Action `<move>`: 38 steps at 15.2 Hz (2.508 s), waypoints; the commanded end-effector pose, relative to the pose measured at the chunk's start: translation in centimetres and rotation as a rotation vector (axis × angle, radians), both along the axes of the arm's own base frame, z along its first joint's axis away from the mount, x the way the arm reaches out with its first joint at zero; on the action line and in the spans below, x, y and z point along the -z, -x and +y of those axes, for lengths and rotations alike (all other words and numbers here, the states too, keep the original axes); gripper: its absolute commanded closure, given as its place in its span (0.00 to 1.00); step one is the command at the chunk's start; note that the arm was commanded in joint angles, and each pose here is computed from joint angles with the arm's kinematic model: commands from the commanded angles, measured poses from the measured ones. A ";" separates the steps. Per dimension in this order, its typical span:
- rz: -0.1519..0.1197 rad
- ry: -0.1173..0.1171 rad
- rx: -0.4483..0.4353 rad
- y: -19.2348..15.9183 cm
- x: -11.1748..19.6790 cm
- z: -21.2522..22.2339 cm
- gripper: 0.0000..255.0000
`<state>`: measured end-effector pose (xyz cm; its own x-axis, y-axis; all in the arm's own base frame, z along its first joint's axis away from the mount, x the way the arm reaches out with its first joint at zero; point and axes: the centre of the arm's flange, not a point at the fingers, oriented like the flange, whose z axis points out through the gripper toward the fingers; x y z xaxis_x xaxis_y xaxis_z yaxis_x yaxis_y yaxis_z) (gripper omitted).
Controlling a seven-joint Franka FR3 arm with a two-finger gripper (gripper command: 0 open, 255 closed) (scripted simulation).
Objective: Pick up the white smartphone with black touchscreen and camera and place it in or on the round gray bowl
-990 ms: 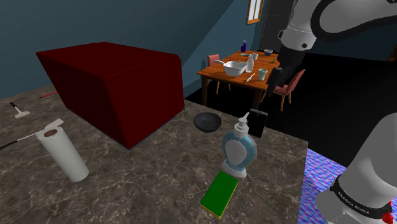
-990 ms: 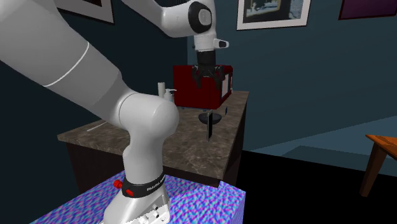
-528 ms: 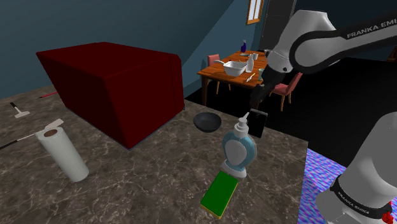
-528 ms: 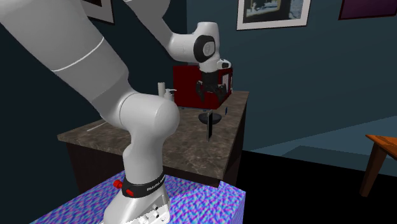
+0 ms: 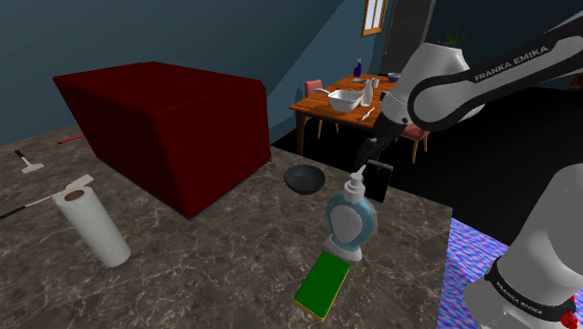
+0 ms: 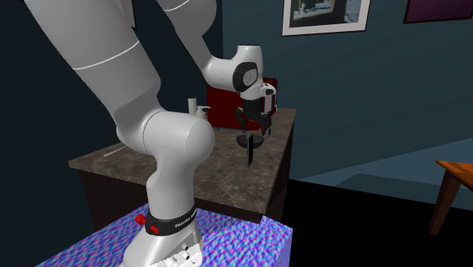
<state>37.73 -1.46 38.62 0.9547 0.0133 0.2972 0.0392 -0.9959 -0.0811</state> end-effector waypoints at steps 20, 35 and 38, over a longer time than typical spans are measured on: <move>-0.001 0.000 0.000 -0.4 -0.2 0.1 1.00; -0.001 0.000 0.000 -0.4 -8.1 0.1 1.00; -0.001 0.000 0.000 -0.4 -9.7 0.1 1.00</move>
<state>38.22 -1.26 47.69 0.9544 0.0133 0.2983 0.0391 -0.9960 -0.0806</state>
